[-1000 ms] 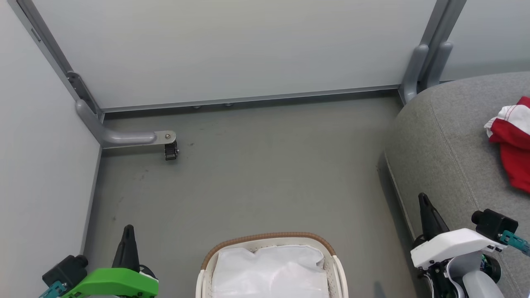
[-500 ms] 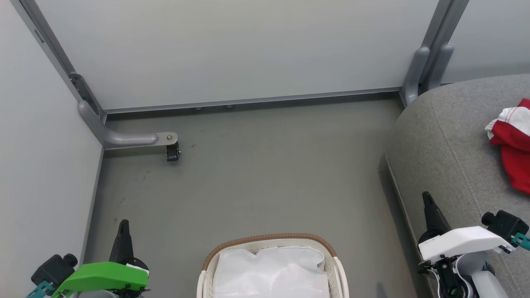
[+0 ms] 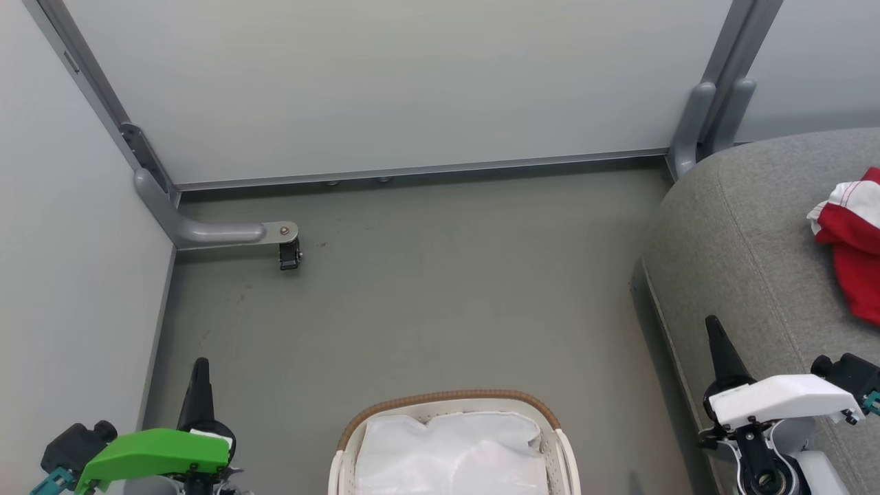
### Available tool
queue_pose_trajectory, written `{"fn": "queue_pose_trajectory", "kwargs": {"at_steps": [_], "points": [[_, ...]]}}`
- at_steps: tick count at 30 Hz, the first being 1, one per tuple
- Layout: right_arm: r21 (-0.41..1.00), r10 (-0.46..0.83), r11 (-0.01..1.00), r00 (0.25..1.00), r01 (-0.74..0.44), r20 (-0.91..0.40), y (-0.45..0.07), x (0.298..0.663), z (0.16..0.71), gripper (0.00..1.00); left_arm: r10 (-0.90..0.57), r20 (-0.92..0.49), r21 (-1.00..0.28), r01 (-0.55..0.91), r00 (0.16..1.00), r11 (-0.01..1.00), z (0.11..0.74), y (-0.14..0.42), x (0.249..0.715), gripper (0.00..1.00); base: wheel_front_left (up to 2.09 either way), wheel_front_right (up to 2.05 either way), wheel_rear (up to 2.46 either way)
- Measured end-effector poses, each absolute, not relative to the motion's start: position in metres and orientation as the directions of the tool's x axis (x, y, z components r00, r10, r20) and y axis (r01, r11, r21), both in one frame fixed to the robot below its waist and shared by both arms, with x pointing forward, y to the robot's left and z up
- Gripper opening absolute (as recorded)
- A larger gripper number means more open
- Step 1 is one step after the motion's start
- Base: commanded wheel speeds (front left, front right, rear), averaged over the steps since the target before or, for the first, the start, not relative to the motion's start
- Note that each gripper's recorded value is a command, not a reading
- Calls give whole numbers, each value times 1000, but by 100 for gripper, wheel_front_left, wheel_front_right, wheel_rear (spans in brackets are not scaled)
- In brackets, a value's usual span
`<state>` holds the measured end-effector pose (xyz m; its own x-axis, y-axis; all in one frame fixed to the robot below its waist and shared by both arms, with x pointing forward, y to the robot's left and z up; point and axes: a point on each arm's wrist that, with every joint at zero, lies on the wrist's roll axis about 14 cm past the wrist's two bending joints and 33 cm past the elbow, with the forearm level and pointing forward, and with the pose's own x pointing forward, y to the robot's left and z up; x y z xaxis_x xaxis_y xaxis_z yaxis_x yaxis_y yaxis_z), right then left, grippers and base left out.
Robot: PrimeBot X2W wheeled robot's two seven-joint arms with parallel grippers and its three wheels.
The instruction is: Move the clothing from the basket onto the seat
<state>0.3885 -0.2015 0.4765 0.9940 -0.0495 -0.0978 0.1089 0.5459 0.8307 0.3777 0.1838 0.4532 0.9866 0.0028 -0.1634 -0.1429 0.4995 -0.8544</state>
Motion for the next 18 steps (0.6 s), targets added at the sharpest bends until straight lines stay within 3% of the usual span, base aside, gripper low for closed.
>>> {"fn": "queue_pose_trajectory", "kwargs": {"at_steps": [18], "points": [[920, -37, 383, 996, 90, -82, -201, 389, 484, 0, 2, -131, -930, -123, 991, 346, 466, 188, 382, 0, 0, 0, 0]]}}
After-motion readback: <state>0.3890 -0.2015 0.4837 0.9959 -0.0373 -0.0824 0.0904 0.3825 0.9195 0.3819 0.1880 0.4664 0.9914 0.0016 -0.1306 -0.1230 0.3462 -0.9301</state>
